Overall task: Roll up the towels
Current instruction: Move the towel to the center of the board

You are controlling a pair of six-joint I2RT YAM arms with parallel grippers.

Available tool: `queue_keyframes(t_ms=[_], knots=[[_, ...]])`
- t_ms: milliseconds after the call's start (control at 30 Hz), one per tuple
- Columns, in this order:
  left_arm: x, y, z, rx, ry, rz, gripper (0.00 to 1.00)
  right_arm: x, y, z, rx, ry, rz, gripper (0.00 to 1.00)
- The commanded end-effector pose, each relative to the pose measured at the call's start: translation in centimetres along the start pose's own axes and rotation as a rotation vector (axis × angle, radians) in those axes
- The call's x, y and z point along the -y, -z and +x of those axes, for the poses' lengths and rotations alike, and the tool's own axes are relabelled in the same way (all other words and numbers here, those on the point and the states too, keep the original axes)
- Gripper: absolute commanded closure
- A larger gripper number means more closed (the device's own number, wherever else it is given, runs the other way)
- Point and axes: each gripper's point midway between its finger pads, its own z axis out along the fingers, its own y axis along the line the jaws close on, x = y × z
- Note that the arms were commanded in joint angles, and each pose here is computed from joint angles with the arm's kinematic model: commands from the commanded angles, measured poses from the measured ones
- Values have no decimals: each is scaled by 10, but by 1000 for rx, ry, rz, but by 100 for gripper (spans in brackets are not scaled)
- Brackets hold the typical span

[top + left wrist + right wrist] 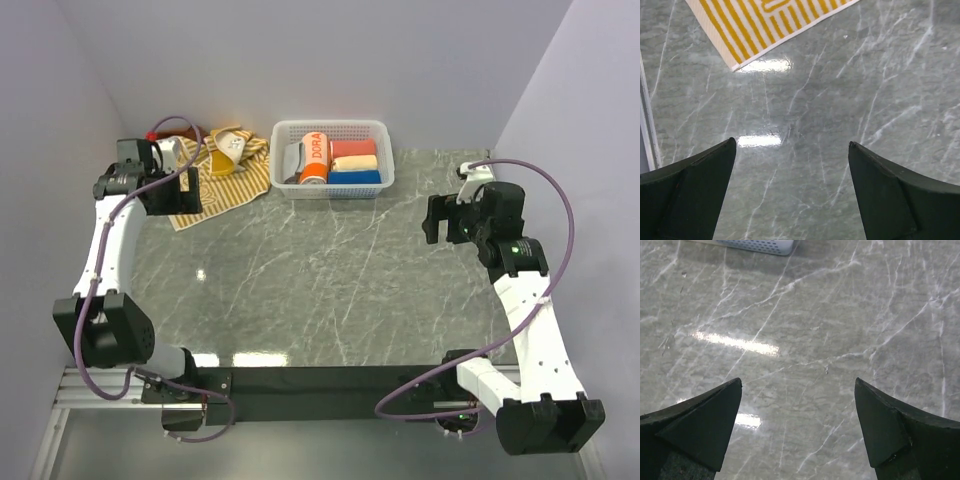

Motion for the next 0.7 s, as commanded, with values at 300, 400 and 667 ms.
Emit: queue_keyframes(t_ms=[300,400,667], knots=[[-1,-114,-75,-21,-97,34,1,-7,-10,-1,-40,-14,-50,1],[8,-151,-90,-11,-119,72,1,-5,-12,2,-53,-8,-42,1],[2,-239,-102,-2,-174,-32,0,-5,-21,18,-104,-25,-49,2]])
